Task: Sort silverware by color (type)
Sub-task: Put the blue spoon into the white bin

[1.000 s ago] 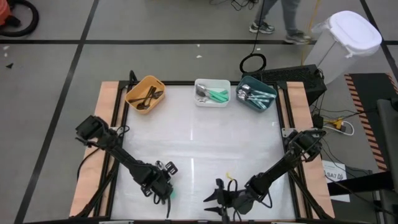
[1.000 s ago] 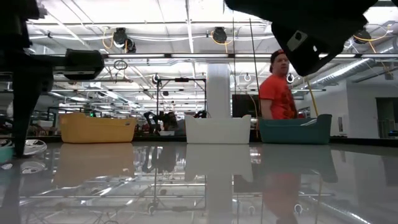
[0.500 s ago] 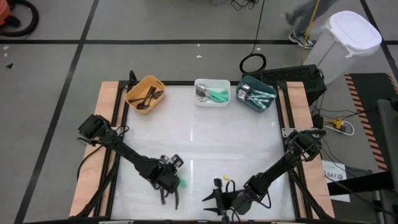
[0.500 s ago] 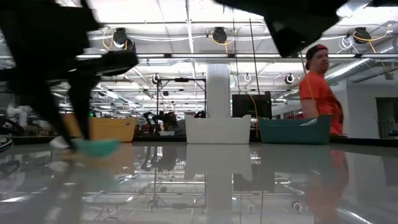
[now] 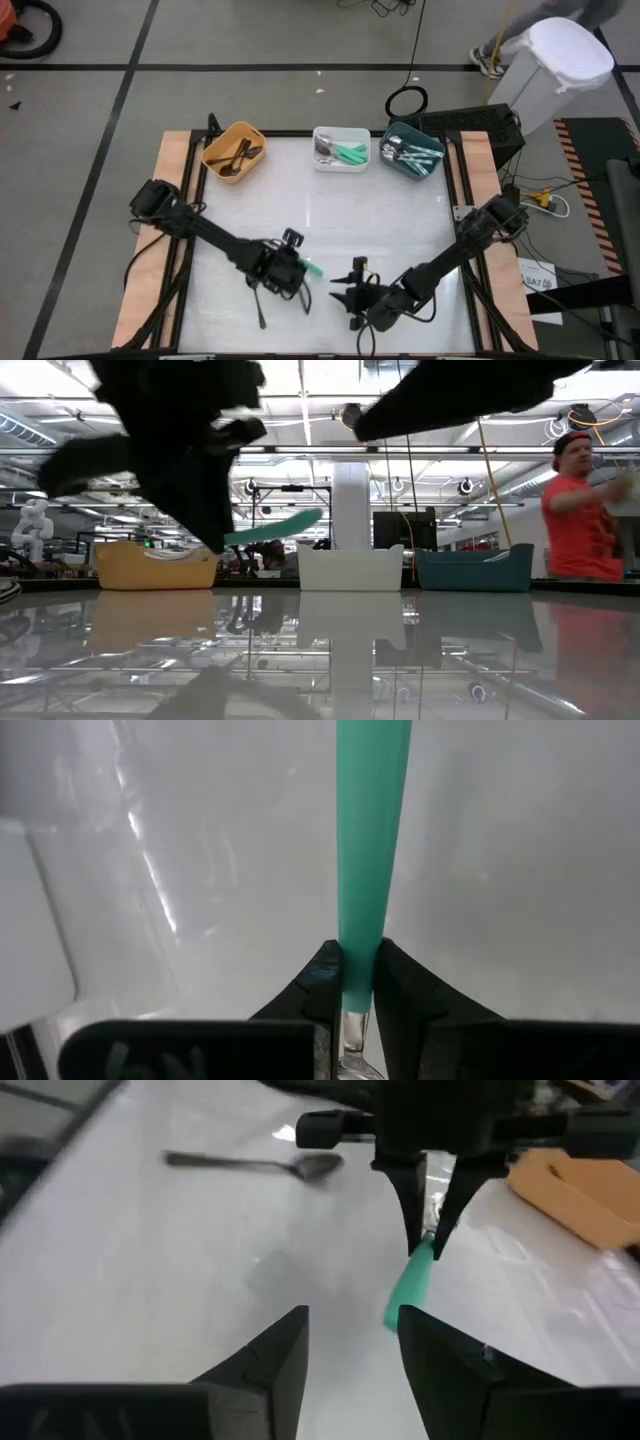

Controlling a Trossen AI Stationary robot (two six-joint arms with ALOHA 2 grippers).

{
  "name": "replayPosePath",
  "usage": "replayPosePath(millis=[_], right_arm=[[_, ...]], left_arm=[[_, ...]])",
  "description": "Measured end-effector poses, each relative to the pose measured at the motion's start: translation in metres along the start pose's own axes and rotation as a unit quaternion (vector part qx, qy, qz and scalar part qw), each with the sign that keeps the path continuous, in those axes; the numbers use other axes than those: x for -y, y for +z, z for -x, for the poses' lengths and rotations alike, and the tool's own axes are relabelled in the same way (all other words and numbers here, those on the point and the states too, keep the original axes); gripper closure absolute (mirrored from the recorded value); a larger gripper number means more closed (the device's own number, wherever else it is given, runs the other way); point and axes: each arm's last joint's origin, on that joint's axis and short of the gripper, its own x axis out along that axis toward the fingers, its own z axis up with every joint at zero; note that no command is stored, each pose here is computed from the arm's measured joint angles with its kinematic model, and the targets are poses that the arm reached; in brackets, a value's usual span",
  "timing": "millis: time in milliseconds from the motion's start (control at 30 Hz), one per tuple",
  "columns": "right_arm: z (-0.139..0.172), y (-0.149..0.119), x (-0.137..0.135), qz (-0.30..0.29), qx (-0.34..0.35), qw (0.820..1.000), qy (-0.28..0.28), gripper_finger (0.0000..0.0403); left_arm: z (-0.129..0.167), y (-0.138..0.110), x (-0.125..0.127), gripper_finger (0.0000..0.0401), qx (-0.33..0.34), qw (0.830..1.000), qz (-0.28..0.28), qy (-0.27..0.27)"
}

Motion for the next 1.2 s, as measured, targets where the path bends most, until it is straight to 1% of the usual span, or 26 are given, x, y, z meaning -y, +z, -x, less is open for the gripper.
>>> replayPosePath(millis=[67, 167, 300, 400, 600, 700, 800, 933, 967, 1033, 1133, 1200], right_arm=[[0.005, 0.000, 0.006, 0.008, -0.015, 1.000, -0.017, 0.0250], [0.009, 0.001, 0.017, 0.020, -0.032, 0.998, -0.057, 0.0250], [0.009, -0.004, 0.027, 0.066, -0.061, 0.991, -0.095, 0.0250], [0.008, -0.007, 0.030, 0.110, -0.081, 0.986, -0.099, 0.0250], [0.011, -0.013, 0.034, 0.221, -0.118, 0.964, -0.092, 0.0250], [0.012, -0.014, 0.037, 0.254, -0.131, 0.954, -0.090, 0.0250], [0.011, -0.014, 0.041, 0.287, -0.139, 0.944, -0.089, 0.0250], [0.011, -0.013, 0.041, 0.334, -0.143, 0.928, -0.081, 0.0250], [0.012, -0.013, 0.041, 0.340, -0.143, 0.926, -0.080, 0.0250], [0.014, -0.010, 0.044, 0.331, -0.139, 0.930, -0.082, 0.0250], [0.020, -0.004, 0.052, 0.297, -0.137, 0.940, -0.092, 0.0249], [0.026, 0.002, 0.060, 0.264, -0.134, 0.950, -0.096, 0.0249]], left_arm=[[-0.005, -0.001, -0.012, 0.0363, -0.004, 1.000, 0.019, 0.005], [-0.012, -0.002, -0.028, 0.0363, 0.002, 0.998, 0.064, 0.015], [-0.019, -0.002, -0.045, 0.0363, 0.016, 0.993, 0.112, 0.025], [-0.021, -0.001, -0.052, 0.0363, 0.028, 0.991, 0.131, 0.028], [-0.021, 0.005, -0.053, 0.0363, 0.058, 0.988, 0.140, 0.016], [-0.021, 0.006, -0.055, 0.0363, 0.067, 0.988, 0.138, 0.017], [-0.022, 0.008, -0.058, 0.0363, 0.078, 0.990, 0.119, 0.017], [-0.024, 0.006, -0.065, 0.0363, 0.084, 0.990, 0.110, 0.000], [-0.025, 0.005, -0.067, 0.0363, 0.083, 0.991, 0.109, -0.001], [-0.027, 0.003, -0.071, 0.0363, 0.082, 0.990, 0.111, -0.004], [-0.029, 0.001, -0.077, 0.0363, 0.079, 0.991, 0.111, 0.000], [-0.030, 0.001, -0.079, 0.0363, 0.081, 0.991, 0.109, 0.003]])
